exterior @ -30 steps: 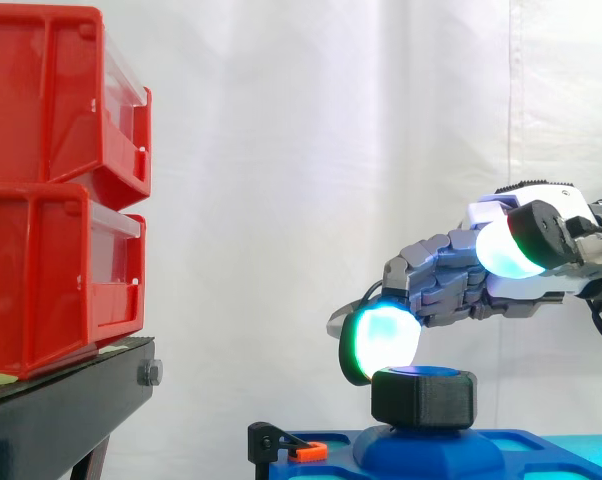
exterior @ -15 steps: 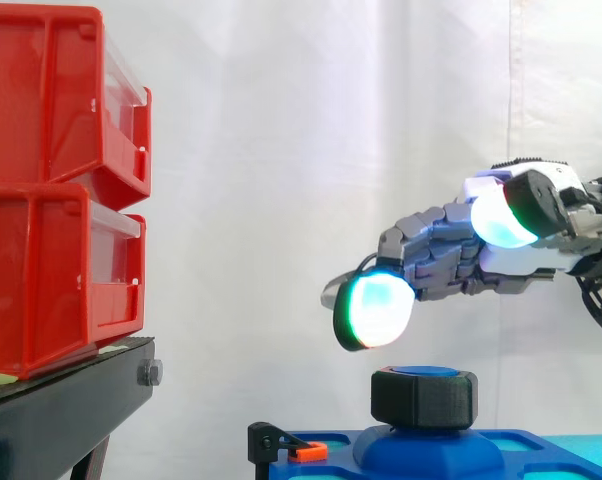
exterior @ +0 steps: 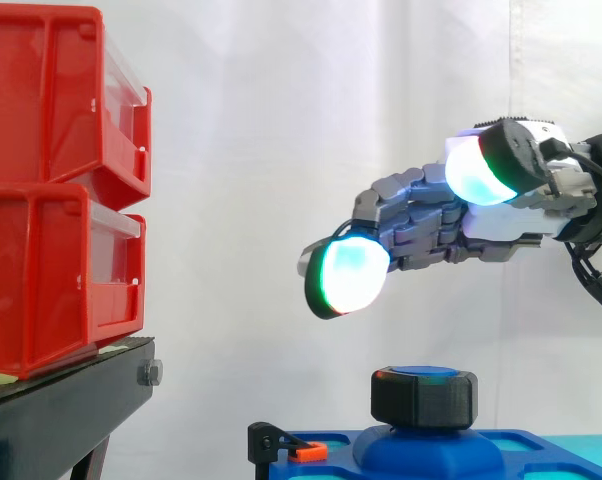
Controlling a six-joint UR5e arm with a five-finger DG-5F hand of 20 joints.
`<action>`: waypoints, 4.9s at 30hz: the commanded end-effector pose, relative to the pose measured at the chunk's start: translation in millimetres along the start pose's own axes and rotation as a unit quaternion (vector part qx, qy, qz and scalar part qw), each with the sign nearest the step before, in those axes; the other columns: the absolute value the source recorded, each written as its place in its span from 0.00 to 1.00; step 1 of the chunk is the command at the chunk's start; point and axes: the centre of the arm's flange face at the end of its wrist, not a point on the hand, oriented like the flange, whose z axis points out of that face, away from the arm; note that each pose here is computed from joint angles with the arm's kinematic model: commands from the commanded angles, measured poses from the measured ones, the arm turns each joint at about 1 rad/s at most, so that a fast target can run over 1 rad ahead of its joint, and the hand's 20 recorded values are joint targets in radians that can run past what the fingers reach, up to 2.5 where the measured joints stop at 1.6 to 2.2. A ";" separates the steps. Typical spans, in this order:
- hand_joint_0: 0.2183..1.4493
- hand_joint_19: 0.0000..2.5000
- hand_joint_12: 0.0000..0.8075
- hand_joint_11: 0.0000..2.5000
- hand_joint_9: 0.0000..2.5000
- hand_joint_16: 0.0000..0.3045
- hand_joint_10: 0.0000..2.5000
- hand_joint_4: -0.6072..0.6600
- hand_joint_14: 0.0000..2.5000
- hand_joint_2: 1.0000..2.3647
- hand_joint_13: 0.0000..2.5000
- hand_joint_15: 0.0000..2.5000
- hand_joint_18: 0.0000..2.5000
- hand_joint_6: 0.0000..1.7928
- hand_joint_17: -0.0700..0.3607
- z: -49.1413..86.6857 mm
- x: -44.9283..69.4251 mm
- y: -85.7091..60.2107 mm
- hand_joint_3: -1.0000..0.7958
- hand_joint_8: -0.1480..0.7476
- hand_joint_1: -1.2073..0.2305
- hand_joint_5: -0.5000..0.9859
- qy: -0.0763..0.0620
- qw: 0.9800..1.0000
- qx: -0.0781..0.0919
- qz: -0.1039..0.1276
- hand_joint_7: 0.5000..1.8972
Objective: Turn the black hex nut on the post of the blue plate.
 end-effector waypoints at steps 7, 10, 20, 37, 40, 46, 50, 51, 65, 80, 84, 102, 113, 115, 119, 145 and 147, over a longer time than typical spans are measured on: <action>0.24 0.09 0.43 0.00 0.11 0.16 0.00 0.64 0.00 0.00 0.07 0.00 0.03 0.28 0.41 16.0 32.1 21.1 0.28 0.44 0.64 0.20 0.006 1.000 0.020 0.006 0.19; 0.24 0.09 0.43 0.00 0.11 0.16 0.00 0.64 0.00 0.00 0.07 0.00 0.03 0.28 0.41 16.1 40.8 22.8 0.28 0.44 0.64 0.20 0.012 1.000 0.024 0.010 0.19; 0.24 0.09 0.43 0.00 0.11 0.15 0.00 0.64 0.00 0.00 0.07 0.00 0.03 0.28 0.41 17.9 46.8 26.3 0.28 0.44 0.64 0.20 0.014 1.000 0.022 0.017 0.20; 0.24 0.09 0.43 0.00 0.11 0.15 0.00 0.64 0.00 0.00 0.07 0.00 0.03 0.28 0.41 16.2 46.3 22.9 0.28 0.44 0.64 0.20 0.012 1.000 0.024 0.015 0.20; 0.24 0.09 0.43 0.00 0.11 0.15 0.00 0.64 0.00 0.00 0.07 0.00 0.03 0.28 0.41 16.8 45.7 22.9 0.28 0.44 0.65 0.20 0.009 1.000 0.023 0.014 0.20; 0.24 0.09 0.43 0.00 0.11 0.15 0.00 0.64 0.00 0.00 0.07 0.01 0.03 0.28 0.41 14.9 51.4 20.5 0.28 0.44 0.64 0.20 0.009 0.999 0.027 0.016 0.20; 0.24 0.09 0.43 0.00 0.11 0.15 0.00 0.64 0.00 0.00 0.07 0.01 0.03 0.28 0.41 14.0 51.3 19.5 0.28 0.44 0.64 0.20 0.010 0.999 0.028 0.017 0.20; 0.24 0.09 0.43 0.00 0.11 0.16 0.00 0.64 0.00 0.00 0.07 0.00 0.03 0.28 0.41 14.0 51.3 19.5 0.28 0.44 0.64 0.20 0.010 0.999 0.028 0.017 0.20; 0.24 0.09 0.43 0.00 0.11 0.15 0.00 0.64 0.00 0.00 0.07 0.00 0.03 0.28 0.41 12.6 50.8 17.5 0.28 0.44 0.64 0.20 0.010 0.999 0.030 0.014 0.20; 0.24 0.09 0.43 0.00 0.11 0.15 0.00 0.65 0.00 0.00 0.07 0.00 0.03 0.28 0.41 10.8 49.8 15.5 0.28 0.44 0.64 0.20 0.012 0.999 0.030 0.012 0.24; 0.24 0.09 0.43 0.00 0.11 0.15 0.00 0.66 0.00 0.00 0.07 0.00 0.03 0.28 0.41 9.6 48.3 13.8 0.28 0.44 0.64 0.20 0.012 1.000 0.027 0.009 0.25; 0.24 0.09 0.42 0.00 0.14 0.15 0.00 0.69 0.00 0.00 0.10 0.01 0.06 0.28 0.40 3.5 43.3 6.0 0.28 0.46 0.63 0.21 0.015 1.000 0.023 -0.001 0.29; 0.24 0.09 0.42 0.00 0.14 0.15 0.00 0.69 0.00 0.00 0.10 0.01 0.06 0.28 0.40 -4.6 31.4 -6.8 0.28 0.46 0.63 0.21 0.006 1.000 0.009 -0.010 0.28; 0.24 0.09 0.42 0.00 0.14 0.15 0.00 0.69 0.00 0.00 0.10 0.02 0.06 0.28 0.40 -6.8 28.7 -9.9 0.28 0.46 0.63 0.21 0.004 1.000 0.006 -0.011 0.28; 0.24 0.09 0.42 0.00 0.14 0.15 0.00 0.69 0.00 0.00 0.10 0.02 0.05 0.28 0.41 -11.7 23.7 -16.3 0.28 0.46 0.63 0.21 0.002 1.000 0.002 -0.013 0.27; 0.22 0.05 0.44 0.00 0.00 0.16 0.00 0.62 0.00 0.00 0.00 0.00 0.00 0.28 0.42 14.5 26.3 15.4 0.28 0.40 0.67 0.18 -0.008 1.000 -0.007 -0.018 0.16; 0.22 0.05 0.45 0.00 0.00 0.16 0.00 0.62 0.00 0.00 0.00 0.00 0.00 0.28 0.42 17.2 29.3 19.3 0.28 0.40 0.67 0.18 -0.007 1.000 -0.004 -0.017 0.17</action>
